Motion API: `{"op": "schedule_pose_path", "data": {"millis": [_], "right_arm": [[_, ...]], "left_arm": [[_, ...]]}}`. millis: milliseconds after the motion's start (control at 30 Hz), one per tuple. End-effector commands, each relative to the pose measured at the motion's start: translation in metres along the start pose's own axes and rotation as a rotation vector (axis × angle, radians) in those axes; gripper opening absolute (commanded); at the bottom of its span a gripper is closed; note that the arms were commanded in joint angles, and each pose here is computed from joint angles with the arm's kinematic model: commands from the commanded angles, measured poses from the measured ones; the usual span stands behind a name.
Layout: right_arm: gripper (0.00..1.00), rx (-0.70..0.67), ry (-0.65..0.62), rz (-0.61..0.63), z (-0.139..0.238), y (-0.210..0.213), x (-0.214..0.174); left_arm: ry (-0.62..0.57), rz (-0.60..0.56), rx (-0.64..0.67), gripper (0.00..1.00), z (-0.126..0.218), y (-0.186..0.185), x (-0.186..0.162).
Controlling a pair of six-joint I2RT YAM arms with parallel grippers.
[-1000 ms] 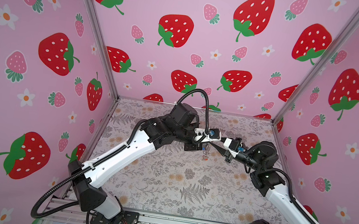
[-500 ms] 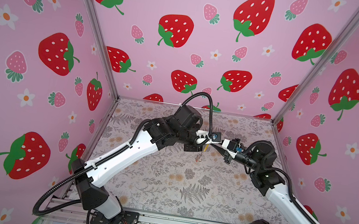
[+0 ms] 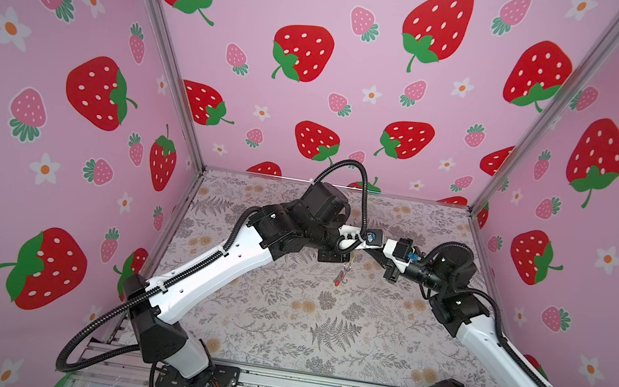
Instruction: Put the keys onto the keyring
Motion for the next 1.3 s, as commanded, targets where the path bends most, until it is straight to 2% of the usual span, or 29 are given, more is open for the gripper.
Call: {"op": "schedule_pose_path", "data": {"millis": [0, 567, 733, 1000, 1067, 1100, 1267], "right_arm": [[0.10, 0.013, -0.029, 0.021, -0.001, -0.001, 0.006], [0.10, -0.001, -0.023, 0.004, -0.001, -0.002, 0.000], [0.01, -0.001, -0.027, 0.007, -0.001, -0.001, 0.001], [0.00, -0.006, -0.060, 0.001, 0.001, -0.001, 0.006], [0.00, -0.012, -0.076, 0.003, 0.001, -0.001, 0.008], [0.00, -0.014, -0.081, -0.001, 0.002, -0.001, 0.008], [0.00, -0.024, -0.128, -0.006, 0.004, -0.001, 0.015]], "left_arm": [[-0.068, -0.024, 0.039, 0.00, 0.015, 0.008, 0.015], [-0.129, -0.023, 0.039, 0.00, 0.023, 0.005, 0.021], [-0.132, -0.021, 0.043, 0.00, 0.025, 0.004, 0.021], [-0.136, -0.006, 0.059, 0.00, 0.024, 0.003, 0.018], [-0.140, 0.007, 0.069, 0.05, 0.025, 0.003, 0.016], [-0.146, 0.017, 0.075, 0.13, 0.026, 0.003, 0.015], [-0.201, 0.100, 0.121, 0.36, 0.034, 0.008, 0.006]]}}
Point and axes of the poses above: each gripper's point midway between its finger pads, its own z axis back along the fingers, its own y axis along the line the jaws close on, x = y × z, the point moved 6 cm from there along z, back along the fingers, and after that the axes turned 12 degrees about -z, right-handed, at the moved point
